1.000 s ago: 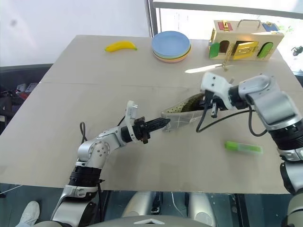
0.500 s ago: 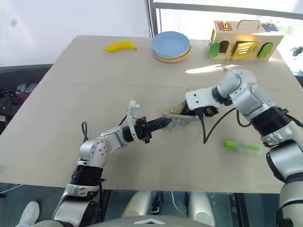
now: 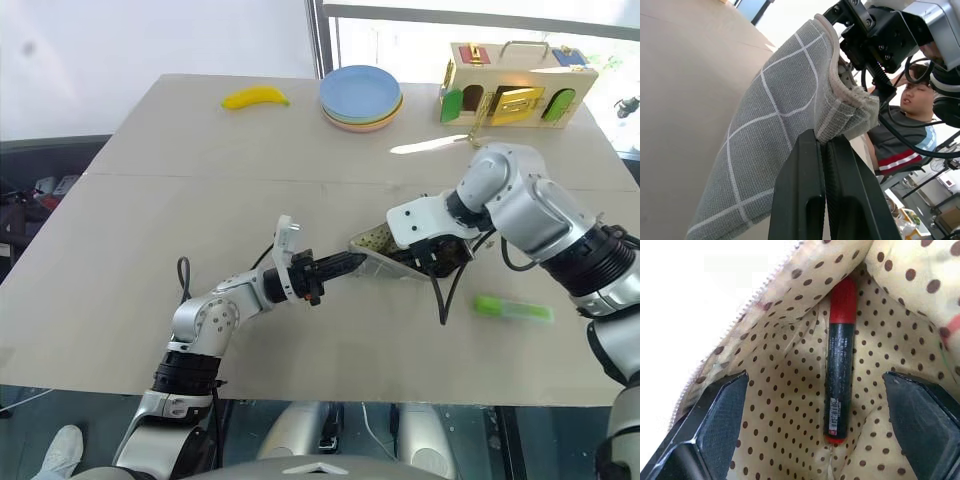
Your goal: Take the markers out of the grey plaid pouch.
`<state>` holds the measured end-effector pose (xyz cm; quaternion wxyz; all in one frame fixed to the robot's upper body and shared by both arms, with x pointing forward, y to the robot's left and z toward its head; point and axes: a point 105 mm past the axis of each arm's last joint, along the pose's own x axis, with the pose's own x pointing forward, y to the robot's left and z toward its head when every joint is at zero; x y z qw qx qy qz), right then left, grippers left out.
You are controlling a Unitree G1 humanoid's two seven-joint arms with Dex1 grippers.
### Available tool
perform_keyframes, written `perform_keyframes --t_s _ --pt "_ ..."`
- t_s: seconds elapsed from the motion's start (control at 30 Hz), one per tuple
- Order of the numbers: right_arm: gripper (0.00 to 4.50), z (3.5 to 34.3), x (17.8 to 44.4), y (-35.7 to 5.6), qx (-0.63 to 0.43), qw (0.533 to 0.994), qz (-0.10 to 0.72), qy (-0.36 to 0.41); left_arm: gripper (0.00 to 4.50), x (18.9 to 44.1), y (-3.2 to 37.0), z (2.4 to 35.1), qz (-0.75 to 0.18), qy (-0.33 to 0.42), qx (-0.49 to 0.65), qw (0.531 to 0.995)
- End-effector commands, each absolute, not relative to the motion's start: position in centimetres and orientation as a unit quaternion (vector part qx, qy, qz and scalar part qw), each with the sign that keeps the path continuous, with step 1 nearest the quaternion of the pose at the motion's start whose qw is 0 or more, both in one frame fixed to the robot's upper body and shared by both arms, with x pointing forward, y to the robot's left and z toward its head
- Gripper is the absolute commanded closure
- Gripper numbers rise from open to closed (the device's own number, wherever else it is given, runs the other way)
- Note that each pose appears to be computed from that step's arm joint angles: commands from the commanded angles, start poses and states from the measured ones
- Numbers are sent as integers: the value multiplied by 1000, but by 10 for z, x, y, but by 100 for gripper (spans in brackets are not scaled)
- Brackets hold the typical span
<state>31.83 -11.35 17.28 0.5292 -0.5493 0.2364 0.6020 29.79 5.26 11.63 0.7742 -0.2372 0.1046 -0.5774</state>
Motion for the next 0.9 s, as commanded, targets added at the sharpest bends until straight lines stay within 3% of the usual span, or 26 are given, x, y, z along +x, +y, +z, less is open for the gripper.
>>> perform_keyframes --t_s 0.03,0.57,0.7,0.8,0.9 --pt "8 168 325 -116 -563 513 592 262 450 296 49 122 -588 91 -237 768" --pt "8 112 358 -126 -558 511 569 324 450 301 54 107 -571 107 -236 779" --pt "129 113 366 -128 -572 514 555 319 450 301 55 109 -570 105 -236 780" --pt "255 115 365 -125 -565 514 564 315 450 302 54 110 -570 103 -236 780" --pt "408 117 363 -125 -565 513 566 312 450 302 55 109 -569 104 -234 781"
